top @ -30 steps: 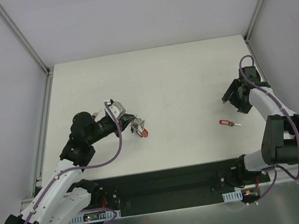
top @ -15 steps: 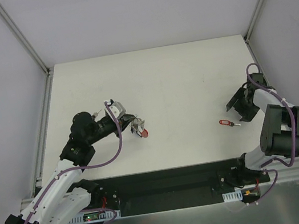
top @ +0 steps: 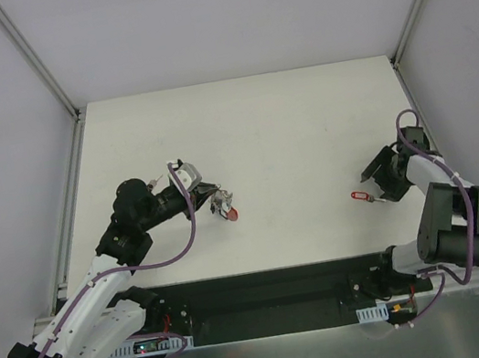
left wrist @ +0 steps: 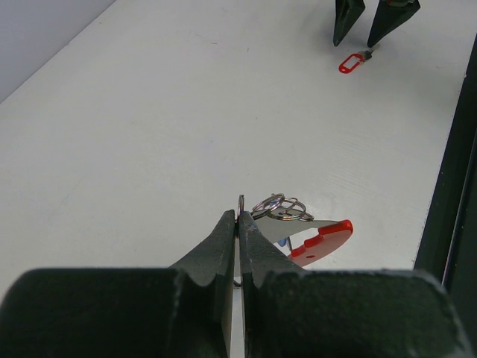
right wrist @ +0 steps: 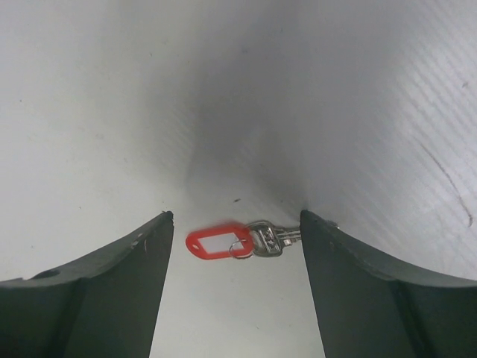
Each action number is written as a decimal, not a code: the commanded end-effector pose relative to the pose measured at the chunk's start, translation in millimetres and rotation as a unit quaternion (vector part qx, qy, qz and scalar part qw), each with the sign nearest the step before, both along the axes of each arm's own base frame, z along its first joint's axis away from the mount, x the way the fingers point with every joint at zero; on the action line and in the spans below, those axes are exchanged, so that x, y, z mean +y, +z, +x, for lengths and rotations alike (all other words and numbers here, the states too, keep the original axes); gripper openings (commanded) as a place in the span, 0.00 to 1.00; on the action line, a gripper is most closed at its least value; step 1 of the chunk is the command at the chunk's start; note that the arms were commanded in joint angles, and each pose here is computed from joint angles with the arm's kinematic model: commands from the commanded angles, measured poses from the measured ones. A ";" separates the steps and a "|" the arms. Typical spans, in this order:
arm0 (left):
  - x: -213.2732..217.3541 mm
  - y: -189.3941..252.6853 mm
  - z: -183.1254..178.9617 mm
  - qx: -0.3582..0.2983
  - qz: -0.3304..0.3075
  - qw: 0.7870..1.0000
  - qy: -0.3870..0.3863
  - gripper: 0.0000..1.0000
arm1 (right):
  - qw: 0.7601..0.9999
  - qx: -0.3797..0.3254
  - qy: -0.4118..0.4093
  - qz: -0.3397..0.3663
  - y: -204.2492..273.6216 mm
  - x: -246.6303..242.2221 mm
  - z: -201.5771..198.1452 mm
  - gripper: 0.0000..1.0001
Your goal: Put the keys on the keyring
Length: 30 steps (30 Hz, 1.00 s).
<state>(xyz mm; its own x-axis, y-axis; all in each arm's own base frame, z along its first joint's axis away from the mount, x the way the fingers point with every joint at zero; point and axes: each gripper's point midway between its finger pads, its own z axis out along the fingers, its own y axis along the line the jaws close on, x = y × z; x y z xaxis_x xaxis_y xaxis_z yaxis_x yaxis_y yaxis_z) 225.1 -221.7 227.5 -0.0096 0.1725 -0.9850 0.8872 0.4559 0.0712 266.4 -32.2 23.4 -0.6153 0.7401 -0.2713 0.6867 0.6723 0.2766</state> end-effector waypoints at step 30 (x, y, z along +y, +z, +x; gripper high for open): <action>-3.9 22.3 0.5 -0.025 -0.019 0.999 -0.016 0.00 | 0.966 0.069 0.111 -0.225 39.9 27.1 -32.3 0.33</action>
